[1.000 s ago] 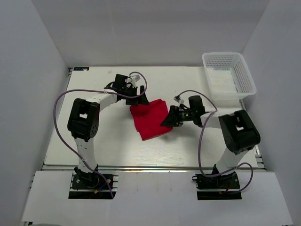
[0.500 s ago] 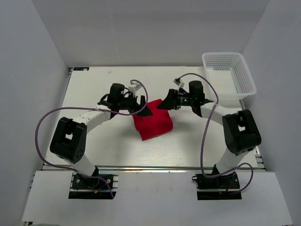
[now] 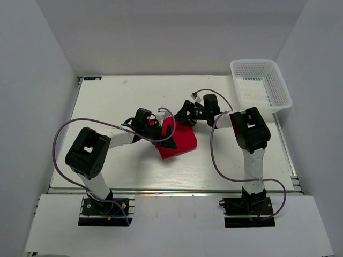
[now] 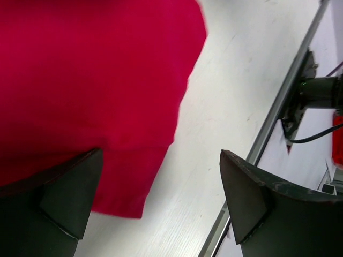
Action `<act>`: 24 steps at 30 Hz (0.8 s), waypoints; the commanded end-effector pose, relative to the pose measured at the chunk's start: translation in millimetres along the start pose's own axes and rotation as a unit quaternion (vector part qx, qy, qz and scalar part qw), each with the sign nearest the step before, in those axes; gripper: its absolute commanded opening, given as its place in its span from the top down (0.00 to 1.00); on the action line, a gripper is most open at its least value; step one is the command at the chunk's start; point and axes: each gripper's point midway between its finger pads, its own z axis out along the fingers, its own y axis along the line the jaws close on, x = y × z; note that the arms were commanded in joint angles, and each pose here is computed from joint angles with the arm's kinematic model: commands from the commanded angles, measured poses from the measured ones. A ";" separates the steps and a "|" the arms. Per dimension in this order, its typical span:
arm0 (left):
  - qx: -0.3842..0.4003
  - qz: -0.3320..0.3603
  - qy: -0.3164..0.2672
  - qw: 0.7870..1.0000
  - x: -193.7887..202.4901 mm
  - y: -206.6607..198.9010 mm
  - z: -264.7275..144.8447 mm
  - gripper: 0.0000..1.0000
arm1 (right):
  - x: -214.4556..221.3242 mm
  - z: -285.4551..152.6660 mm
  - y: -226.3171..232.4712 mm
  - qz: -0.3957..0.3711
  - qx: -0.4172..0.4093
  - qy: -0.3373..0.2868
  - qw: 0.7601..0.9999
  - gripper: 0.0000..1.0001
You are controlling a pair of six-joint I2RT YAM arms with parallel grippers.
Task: Fold and stack the t-shirts
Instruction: Smooth out wrinkles on the folded tshirt
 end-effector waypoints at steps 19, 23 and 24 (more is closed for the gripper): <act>-0.200 0.005 -0.050 0.979 -27.8 8.7 -70.3 0.00 | -71.7 -75.3 81.3 -0.207 0.096 -0.094 0.969 0.10; -0.281 -0.051 -0.084 0.955 -34.3 29.7 -94.3 0.00 | -29.2 -117.7 94.4 -0.196 0.119 -0.122 0.966 0.10; -0.304 -0.062 -0.084 0.947 -33.2 36.8 -97.7 0.00 | -23.2 -122.1 95.5 -0.194 0.117 -0.128 0.965 0.10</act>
